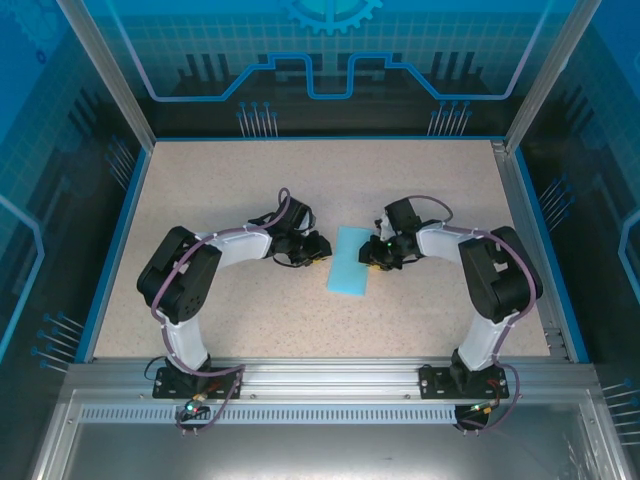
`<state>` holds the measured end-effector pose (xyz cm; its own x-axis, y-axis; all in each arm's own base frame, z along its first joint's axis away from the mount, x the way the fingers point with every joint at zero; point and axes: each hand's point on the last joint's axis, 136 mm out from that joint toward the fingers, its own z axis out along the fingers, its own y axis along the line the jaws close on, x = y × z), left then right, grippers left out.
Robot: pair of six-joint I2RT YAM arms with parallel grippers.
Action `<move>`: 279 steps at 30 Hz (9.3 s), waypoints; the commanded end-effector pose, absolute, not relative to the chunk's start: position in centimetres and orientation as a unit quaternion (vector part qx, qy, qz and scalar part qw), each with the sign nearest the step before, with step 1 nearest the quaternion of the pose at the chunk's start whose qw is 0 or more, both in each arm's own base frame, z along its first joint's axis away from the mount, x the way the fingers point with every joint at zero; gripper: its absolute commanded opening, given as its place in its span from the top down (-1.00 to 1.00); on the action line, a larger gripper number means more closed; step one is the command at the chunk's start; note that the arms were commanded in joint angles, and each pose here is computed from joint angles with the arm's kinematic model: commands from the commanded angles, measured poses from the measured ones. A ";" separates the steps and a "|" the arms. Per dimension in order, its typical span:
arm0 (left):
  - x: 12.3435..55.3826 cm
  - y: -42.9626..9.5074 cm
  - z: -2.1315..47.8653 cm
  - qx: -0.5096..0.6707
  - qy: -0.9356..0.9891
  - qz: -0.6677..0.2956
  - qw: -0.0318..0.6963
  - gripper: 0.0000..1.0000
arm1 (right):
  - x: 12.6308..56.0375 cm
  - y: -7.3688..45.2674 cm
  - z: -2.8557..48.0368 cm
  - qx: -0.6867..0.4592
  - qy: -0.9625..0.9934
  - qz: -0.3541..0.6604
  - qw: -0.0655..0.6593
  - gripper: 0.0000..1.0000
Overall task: Fold a paper plane with a square sheet of paper (pick it up from the middle)
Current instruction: Fold the triangle a second time at the center of the table.
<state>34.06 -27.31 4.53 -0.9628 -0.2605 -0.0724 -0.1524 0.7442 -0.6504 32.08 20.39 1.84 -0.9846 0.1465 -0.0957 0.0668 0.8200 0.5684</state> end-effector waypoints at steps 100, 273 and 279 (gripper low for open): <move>34.0 -31.1 5.7 -0.121 0.863 -0.491 -0.015 0.36 | 27.2 22.9 9.0 -0.045 0.941 0.303 0.141 0.09; 27.6 -26.6 1.3 -0.070 0.979 -0.181 0.056 0.69 | 31.1 23.1 1.6 -0.157 0.961 0.205 0.095 0.76; 27.6 -26.6 1.3 -0.071 0.979 -0.181 0.055 0.69 | 31.1 22.8 1.5 -0.160 0.963 0.198 0.092 0.76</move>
